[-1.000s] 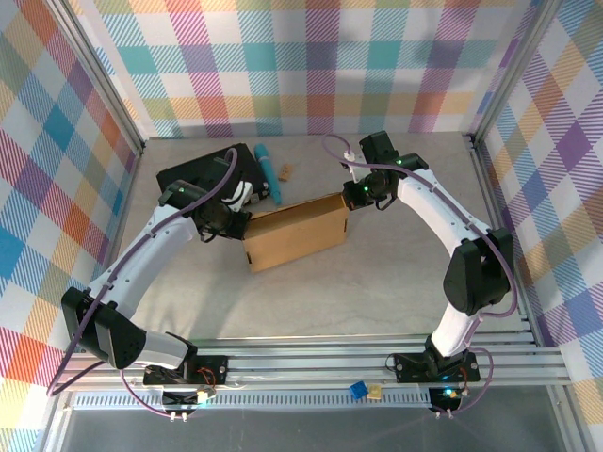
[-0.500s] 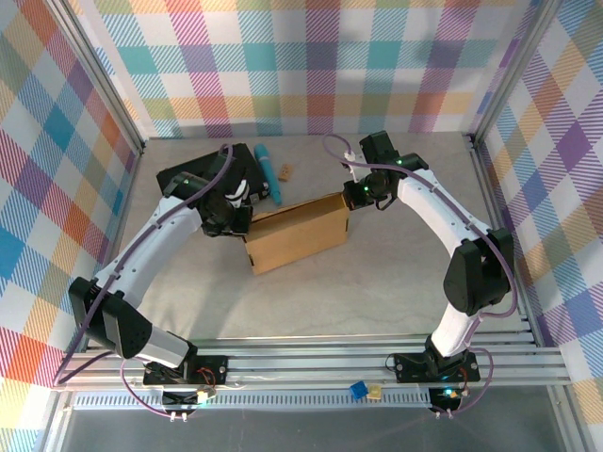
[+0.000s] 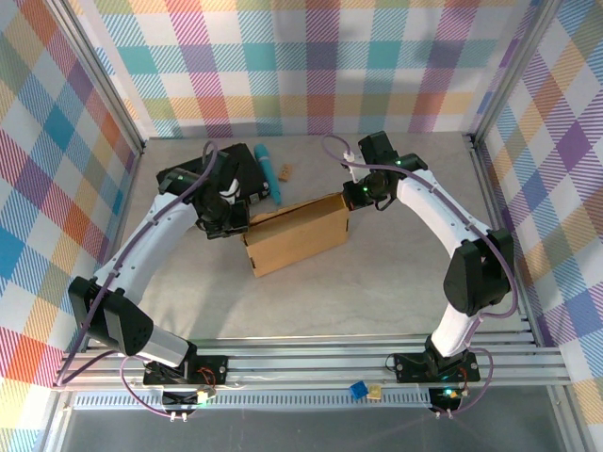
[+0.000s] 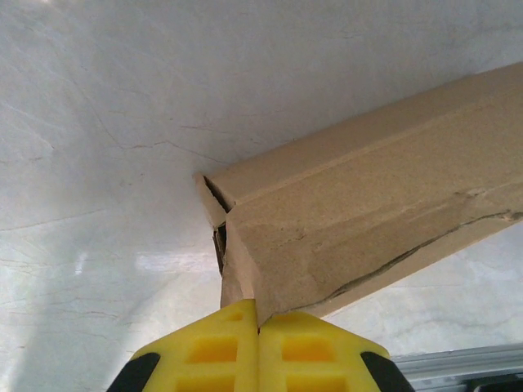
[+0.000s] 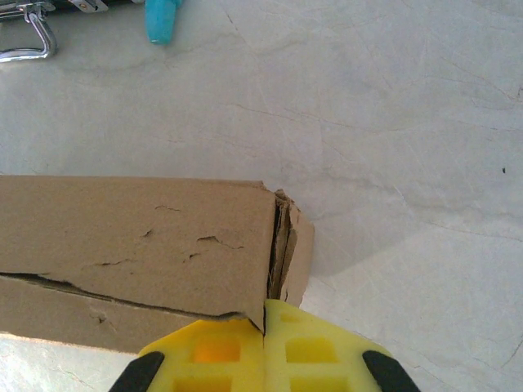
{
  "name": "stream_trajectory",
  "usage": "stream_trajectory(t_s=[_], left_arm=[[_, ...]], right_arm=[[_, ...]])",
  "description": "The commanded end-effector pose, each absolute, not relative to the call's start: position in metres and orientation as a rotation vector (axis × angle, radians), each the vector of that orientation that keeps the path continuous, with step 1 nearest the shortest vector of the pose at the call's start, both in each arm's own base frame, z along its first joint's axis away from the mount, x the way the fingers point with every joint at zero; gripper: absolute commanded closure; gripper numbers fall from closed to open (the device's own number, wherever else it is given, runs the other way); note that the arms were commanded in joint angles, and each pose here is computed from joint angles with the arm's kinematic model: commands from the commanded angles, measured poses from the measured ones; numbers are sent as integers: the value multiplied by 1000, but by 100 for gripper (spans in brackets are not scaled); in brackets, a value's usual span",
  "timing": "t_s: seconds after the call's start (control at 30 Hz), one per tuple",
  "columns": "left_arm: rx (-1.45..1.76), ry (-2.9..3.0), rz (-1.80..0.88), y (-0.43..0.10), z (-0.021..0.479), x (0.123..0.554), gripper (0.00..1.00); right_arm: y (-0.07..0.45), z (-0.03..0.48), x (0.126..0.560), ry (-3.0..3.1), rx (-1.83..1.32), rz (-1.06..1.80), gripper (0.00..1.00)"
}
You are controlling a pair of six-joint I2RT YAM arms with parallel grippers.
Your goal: Fold the paper box
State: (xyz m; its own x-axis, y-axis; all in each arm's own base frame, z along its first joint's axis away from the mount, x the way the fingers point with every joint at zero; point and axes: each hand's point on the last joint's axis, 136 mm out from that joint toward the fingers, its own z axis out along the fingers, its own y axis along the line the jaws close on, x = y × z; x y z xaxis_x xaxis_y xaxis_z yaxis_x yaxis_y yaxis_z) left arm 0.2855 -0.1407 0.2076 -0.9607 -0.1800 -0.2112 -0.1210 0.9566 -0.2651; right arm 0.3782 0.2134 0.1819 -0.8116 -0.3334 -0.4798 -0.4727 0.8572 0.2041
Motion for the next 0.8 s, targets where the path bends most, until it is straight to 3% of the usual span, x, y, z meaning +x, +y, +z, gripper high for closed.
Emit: stream_trajectory(t_s=[0.0, 0.77], left_arm=[[-314, 2858, -467, -148, 212, 289, 100], [-418, 2750, -637, -149, 204, 299, 100]], right_arm=[[212, 171, 357, 2684, -600, 447, 100], [211, 170, 360, 2721, -522, 435, 100]])
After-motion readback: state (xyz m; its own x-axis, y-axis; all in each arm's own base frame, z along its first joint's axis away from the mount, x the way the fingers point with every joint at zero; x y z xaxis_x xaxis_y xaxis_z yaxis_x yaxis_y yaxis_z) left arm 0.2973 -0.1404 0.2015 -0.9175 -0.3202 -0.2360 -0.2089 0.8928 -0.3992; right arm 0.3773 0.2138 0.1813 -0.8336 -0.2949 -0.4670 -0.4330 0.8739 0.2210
